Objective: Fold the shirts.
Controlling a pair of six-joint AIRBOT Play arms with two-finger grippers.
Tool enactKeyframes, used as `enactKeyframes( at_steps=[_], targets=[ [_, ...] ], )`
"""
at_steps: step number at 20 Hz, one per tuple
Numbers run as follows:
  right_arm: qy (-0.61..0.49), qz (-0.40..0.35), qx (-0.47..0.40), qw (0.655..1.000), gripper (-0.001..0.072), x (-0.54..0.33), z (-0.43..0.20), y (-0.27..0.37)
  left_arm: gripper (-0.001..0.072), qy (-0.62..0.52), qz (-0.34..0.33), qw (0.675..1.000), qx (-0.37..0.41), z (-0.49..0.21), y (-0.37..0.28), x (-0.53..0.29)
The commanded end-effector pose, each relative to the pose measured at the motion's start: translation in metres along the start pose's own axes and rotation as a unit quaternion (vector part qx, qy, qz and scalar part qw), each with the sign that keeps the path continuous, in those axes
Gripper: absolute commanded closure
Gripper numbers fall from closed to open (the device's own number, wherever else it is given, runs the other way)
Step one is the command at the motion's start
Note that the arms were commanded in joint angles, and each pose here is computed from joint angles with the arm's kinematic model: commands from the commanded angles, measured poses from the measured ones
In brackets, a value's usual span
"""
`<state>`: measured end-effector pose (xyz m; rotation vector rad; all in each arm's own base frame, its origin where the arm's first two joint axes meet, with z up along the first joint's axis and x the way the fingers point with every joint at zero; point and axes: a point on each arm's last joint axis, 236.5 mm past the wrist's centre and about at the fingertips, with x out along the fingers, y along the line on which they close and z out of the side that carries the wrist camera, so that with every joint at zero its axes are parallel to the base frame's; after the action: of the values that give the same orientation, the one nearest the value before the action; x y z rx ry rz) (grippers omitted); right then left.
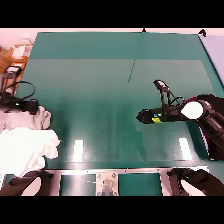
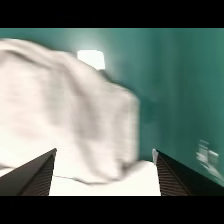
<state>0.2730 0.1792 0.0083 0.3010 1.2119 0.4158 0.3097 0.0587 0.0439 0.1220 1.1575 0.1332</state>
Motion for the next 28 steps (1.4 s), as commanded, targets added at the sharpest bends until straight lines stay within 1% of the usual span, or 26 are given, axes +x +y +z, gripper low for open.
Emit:
enactKeyframes(
  at_steps=[1, 3, 7, 8, 9, 10, 12, 13, 14, 16, 18, 19, 20, 21, 22, 24, 26, 28],
  targets=[
    [-0.012, 0.0, 0.0, 1.0, 0.0569, 0.0, 0.006, 0.0, -0.0011, 0.038, 0.087, 0.995, -0.034, -0.015, 0.061, 0.035],
    [-0.012, 0.0, 0.0, 1.0, 0.0559, 0.0, 0.006, 0.0, -0.0011, 0.103, 0.083, 0.99, -0.047, -0.045, 0.068, 0.069],
    [-0.012, 0.0, 0.0, 1.0, 0.0561, 0.0, 0.006, 0.0, -0.001, 0.177, 0.066, 0.981, -0.046, -0.073, 0.063, 0.116],
    [-0.012, 0.0, 0.0, 1.0, 0.0562, 0.0, 0.006, 0.0, 0.0091, 0.191, 0.063, 0.979, -0.043, -0.079, 0.061, 0.125],
    [-0.012, 0.0, 0.0, 1.0, 0.0563, 0.0, 0.006, 0.0, 0.04, 0.2, 0.061, 0.977, -0.04, -0.083, 0.06, 0.129],
    [-0.012, 0.0, 0.0, 1.0, 0.0564, 0.0, 0.006, 0.0, 0.0674, 0.199, 0.059, 0.978, -0.028, -0.082, 0.06, 0.131],
    [-0.012, 0.0, 0.0, 1.0, 0.0566, -0.001, 0.006, 0.0, 0.0683, 0.186, 0.063, 0.98, -0.028, -0.067, 0.065, 0.125],
    [-0.013, 0.001, -0.001, 1.0, 0.0605, -0.001, 0.007, 0.001, 0.0684, 0.183, 0.066, 0.98, -0.034, -0.058, 0.069, 0.116],
    [-0.014, 0.001, 0.0, 1.0, 0.0702, -0.004, 0.009, 0.001, 0.0684, 0.177, 0.068, 0.981, -0.043, -0.044, 0.072, 0.102],
    [-0.018, -0.001, 0.009, 1.0, 0.0699, -0.016, 0.018, -0.002, 0.0684, 0.126, 0.043, 0.988, -0.082, -0.002, 0.067, 0.063],
    [-0.031, -0.008, 0.025, 0.999, 0.0699, -0.034, 0.035, -0.013, 0.0684, 0.023, -0.022, 0.991, -0.127, 0.054, 0.046, 0.007],
    [-0.038, -0.013, 0.037, 0.999, 0.0699, -0.044, 0.042, -0.021, 0.0684, -0.042, -0.075, 0.985, -0.148, 0.085, 0.027, -0.032],
    [-0.043, -0.018, 0.038, 0.998, 0.0699, -0.052, 0.048, -0.029, 0.0684, -0.104, -0.14, 0.971, -0.164, 0.111, 0.001, -0.074],
    [-0.047, -0.024, 0.044, 0.998, 0.0699, -0.059, 0.052, -0.038, 0.0684, -0.151, -0.197, 0.956, -0.154, 0.128, -0.025, -0.112],
    [-0.052, -0.03, 0.053, 0.997, 0.0699, -0.064, 0.055, -0.047, 0.0685, -0.185, -0.249, 0.942, -0.125, 0.138, -0.057, -0.147],
    [-0.063, -0.038, 0.073, 0.995, 0.0699, -0.069, 0.06, -0.061, 0.0684, -0.193, -0.323, 0.924, -0.069, 0.136, -0.119, -0.182],
    [-0.067, -0.042, 0.081, 0.994, 0.0699, -0.072, 0.062, -0.068, 0.0684, -0.185, -0.372, 0.91, -0.013, 0.123, -0.182, -0.197],
    [-0.067, -0.042, 0.081, 0.994, 0.0699, -0.072, 0.062, -0.068, 0.0684, -0.2, -0.412, 0.889, 0.022, 0.114, -0.238, -0.208]
  ],
)
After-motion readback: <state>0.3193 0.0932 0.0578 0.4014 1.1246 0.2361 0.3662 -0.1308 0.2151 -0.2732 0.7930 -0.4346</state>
